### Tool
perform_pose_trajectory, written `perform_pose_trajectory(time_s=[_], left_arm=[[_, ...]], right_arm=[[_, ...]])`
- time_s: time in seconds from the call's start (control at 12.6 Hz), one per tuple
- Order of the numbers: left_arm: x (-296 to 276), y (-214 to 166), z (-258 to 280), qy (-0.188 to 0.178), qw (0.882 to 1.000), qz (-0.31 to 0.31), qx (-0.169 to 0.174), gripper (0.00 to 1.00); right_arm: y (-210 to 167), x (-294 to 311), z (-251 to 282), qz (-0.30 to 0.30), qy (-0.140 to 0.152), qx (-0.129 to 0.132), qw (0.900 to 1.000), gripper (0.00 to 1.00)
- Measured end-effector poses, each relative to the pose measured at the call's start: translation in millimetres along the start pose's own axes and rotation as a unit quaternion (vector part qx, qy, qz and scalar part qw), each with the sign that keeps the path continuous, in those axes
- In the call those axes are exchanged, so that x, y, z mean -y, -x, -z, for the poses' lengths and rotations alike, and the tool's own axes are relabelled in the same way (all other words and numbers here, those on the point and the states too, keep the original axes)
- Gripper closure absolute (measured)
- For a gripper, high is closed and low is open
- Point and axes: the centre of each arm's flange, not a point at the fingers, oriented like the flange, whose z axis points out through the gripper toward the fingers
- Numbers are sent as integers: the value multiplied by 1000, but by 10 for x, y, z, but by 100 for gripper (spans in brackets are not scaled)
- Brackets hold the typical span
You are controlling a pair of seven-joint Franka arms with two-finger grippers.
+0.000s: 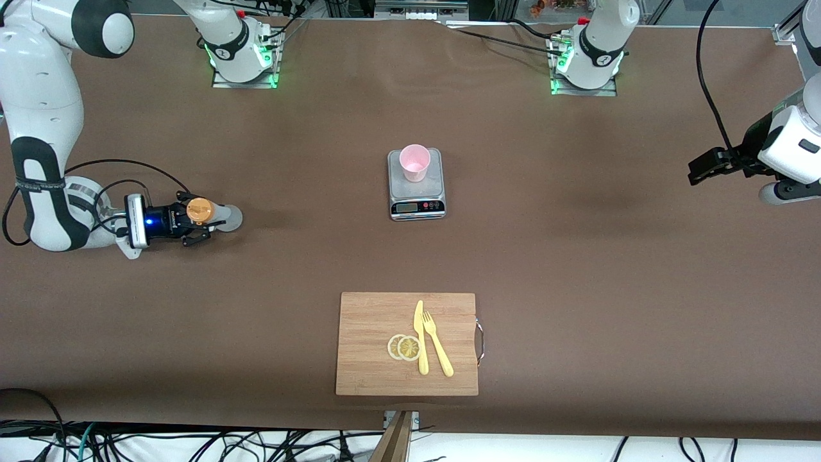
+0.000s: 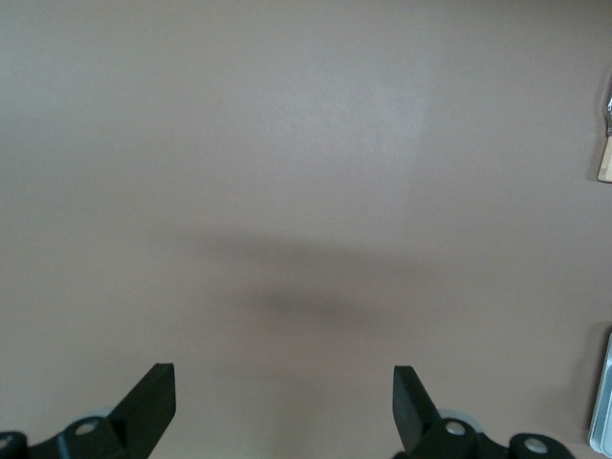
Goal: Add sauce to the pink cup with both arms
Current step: 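Lift the sauce bottle with the right gripper toward the scale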
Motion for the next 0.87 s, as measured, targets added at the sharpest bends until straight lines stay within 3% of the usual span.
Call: perform_pose_trajectory(time_s=[0.32,0.55,0.87], left_arm=[[4,-1,-1,0,1000,0,0,0],[20,-6,-1,0,1000,-9,-1,0],[41,-16,3,1,1000,-12,-3,0]], right_arm=[[-728,-96,-140,-14,2,47,999,62],[-1303,-106,-229,2,14,127,992,62],[-2039,-95,-704,5,17,232,972,62]])
